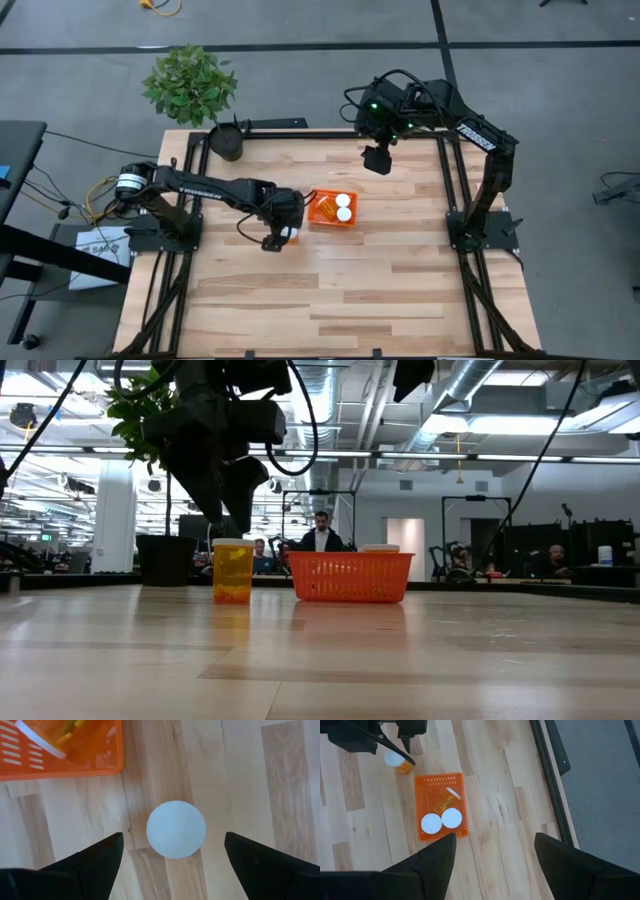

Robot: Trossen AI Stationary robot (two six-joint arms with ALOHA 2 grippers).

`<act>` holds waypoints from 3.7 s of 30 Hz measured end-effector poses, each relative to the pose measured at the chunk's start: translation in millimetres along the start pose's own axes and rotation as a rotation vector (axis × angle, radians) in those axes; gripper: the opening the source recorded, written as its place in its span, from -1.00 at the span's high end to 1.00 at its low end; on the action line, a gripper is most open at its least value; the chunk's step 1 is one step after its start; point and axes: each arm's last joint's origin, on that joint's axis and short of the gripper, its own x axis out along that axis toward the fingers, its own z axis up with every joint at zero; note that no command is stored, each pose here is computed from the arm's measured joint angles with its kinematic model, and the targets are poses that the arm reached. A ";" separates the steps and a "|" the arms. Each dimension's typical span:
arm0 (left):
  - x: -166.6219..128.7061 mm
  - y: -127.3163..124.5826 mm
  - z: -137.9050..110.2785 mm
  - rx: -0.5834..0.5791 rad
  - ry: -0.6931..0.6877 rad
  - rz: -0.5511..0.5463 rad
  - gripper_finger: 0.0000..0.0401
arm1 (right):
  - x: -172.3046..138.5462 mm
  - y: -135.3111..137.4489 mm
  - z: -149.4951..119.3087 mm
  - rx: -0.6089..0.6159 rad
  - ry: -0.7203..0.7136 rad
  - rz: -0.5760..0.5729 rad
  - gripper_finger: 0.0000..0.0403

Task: Pick and place pill bottles into a basket
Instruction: Put the orange pill bottle into the orange basket

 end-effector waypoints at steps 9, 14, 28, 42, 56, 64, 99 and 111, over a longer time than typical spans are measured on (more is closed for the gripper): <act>6.9 -0.1 0.6 0.012 0.013 -0.022 -0.69 | 0.1 0.0 0.0 0.000 0.000 0.000 -0.32; 10.1 0.1 2.6 0.026 0.004 -0.031 -0.69 | 0.1 0.0 0.0 0.000 0.000 0.000 -0.32; 20.8 2.4 4.0 0.039 0.010 -0.063 -0.69 | 0.1 0.0 0.0 0.000 0.000 0.000 -0.32; 30.1 4.8 4.6 0.039 0.024 -0.061 -0.69 | 0.1 0.1 0.0 -0.006 0.000 0.001 -0.32; 33.5 10.7 -0.7 0.034 0.039 -0.061 -0.69 | 0.1 0.3 0.0 -0.008 0.000 0.002 -0.32; 33.3 13.9 -0.4 0.044 0.029 -0.058 -0.69 | 0.2 0.3 0.1 -0.006 -0.001 0.003 -0.32; 31.9 13.9 -1.6 0.045 0.045 -0.072 -0.05 | 0.2 0.2 0.2 0.000 -0.001 0.003 -0.32; 13.7 16.5 9.5 0.089 0.081 -0.018 -0.04 | 0.3 0.1 0.1 -0.001 0.000 0.003 -0.32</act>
